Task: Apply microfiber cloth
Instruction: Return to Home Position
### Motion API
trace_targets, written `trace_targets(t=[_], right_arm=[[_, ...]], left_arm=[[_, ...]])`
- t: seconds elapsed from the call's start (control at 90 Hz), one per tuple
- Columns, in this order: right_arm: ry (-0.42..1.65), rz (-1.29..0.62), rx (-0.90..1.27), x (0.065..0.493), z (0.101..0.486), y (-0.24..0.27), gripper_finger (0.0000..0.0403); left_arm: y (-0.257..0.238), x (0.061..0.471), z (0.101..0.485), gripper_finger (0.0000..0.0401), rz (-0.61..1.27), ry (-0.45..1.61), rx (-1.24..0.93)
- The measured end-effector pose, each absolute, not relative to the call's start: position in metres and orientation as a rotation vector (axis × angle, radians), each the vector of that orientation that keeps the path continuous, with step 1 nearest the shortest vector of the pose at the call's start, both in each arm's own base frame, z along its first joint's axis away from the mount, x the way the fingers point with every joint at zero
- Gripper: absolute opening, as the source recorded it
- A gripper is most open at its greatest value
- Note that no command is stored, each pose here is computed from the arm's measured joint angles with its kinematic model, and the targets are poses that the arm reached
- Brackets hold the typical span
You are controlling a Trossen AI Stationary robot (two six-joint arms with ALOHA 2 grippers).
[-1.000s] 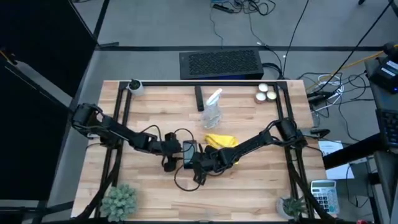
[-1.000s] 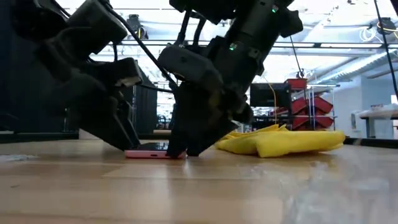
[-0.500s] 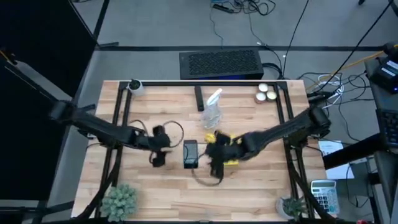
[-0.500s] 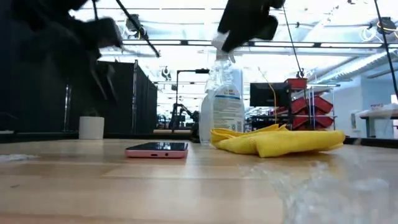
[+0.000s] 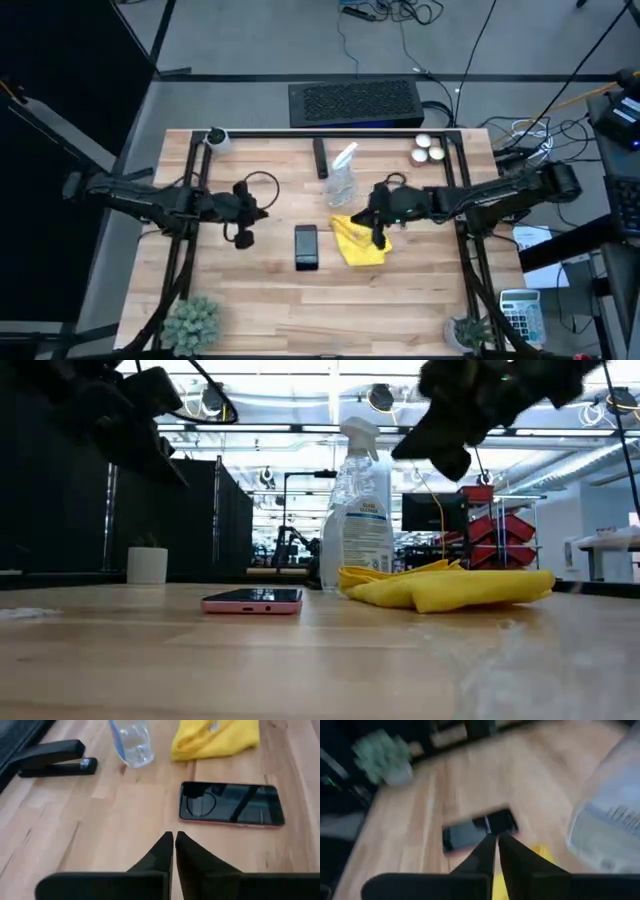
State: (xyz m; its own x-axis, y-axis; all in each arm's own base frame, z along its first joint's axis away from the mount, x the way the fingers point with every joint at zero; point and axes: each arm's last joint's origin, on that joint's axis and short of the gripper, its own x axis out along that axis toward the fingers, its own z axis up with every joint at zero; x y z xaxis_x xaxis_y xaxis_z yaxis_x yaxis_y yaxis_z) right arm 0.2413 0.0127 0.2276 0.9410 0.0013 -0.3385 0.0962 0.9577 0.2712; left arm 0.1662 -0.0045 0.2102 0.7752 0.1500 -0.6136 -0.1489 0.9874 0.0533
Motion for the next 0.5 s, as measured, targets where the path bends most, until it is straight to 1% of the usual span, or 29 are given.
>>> trace_targets(t=[0.078, 0.211, 0.311, 0.422, 0.5], right_arm=[[0.277, -0.033, 0.259, 0.227, 0.226, 0.012, 0.0004], [0.194, -0.039, 0.229, 0.204, 0.229, 0.01, 0.0002], [0.222, -0.075, 0.237, 0.191, 0.224, 0.008, 0.0003], [0.205, -0.074, 0.293, 0.185, 0.227, 0.009, 0.0002], [0.202, -0.065, 0.232, 0.181, 0.23, 0.009, 0.0002]], left_arm=[[-0.002, 0.165, 0.218, 0.0001, 0.155, 0.585, 0.003], [0.0, 0.16, 0.225, 0.0001, 0.166, 0.523, -0.003], [0.001, 0.155, 0.228, 0.0001, 0.198, 0.506, -0.021], [0.001, 0.155, 0.23, 0.0001, 0.204, 0.486, -0.031], [0.001, 0.154, 0.23, 0.0001, 0.209, 0.488, -0.064]])
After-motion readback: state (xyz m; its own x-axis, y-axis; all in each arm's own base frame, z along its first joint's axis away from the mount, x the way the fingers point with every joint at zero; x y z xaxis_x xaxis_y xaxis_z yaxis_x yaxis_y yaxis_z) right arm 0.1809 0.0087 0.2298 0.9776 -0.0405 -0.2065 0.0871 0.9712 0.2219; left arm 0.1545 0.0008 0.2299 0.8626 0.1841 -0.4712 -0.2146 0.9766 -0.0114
